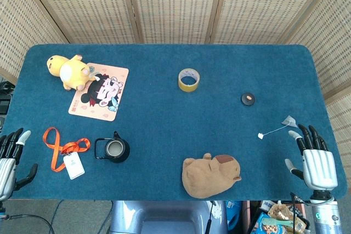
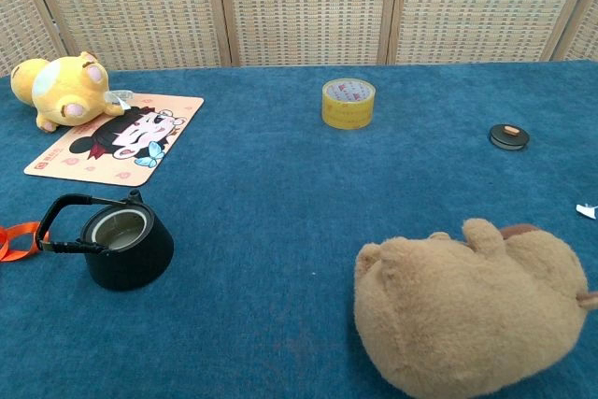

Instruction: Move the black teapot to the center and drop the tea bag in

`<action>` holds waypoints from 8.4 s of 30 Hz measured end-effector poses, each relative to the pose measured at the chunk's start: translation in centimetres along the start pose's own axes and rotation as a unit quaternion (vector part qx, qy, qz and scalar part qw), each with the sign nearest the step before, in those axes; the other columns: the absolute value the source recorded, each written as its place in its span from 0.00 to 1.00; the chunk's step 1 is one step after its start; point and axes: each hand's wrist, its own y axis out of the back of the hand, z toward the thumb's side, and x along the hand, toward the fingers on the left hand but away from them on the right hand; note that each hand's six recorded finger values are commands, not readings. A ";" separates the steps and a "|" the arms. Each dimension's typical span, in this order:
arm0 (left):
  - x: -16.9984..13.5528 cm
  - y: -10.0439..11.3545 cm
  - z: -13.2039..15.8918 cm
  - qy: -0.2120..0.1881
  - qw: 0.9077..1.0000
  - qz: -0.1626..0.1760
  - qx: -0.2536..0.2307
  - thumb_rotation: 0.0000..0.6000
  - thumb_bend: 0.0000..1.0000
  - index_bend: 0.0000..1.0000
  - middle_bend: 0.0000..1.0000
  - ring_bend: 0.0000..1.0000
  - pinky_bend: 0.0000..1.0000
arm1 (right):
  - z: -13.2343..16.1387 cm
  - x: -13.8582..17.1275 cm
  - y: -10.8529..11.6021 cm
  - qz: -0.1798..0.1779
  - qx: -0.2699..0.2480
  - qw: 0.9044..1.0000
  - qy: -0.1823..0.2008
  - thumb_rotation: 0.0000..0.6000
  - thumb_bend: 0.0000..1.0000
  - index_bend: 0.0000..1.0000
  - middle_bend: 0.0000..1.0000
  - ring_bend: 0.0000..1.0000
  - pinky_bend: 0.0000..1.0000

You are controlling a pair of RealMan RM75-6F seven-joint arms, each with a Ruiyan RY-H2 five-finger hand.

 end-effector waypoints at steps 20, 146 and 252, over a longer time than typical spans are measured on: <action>0.2 -0.1 0.0 -0.005 1.000 0.003 0.001 1.00 0.41 0.00 0.00 0.00 0.00 | -0.1 0.1 0.0 0.000 0.003 1.000 -0.003 1.00 0.38 0.26 0.19 0.05 0.23; 12.6 -11.1 15.3 -0.193 0.976 -0.099 -0.016 1.00 0.62 0.71 0.12 0.00 0.00 | -3.1 2.0 1.1 -0.010 0.008 0.999 -0.053 1.00 0.38 0.26 0.19 0.05 0.23; 25.4 -11.9 44.8 -0.304 0.944 -0.100 0.085 1.00 0.34 0.00 0.00 0.00 0.00 | -2.3 1.2 2.2 0.014 0.016 1.000 -0.020 1.00 0.38 0.26 0.18 0.05 0.23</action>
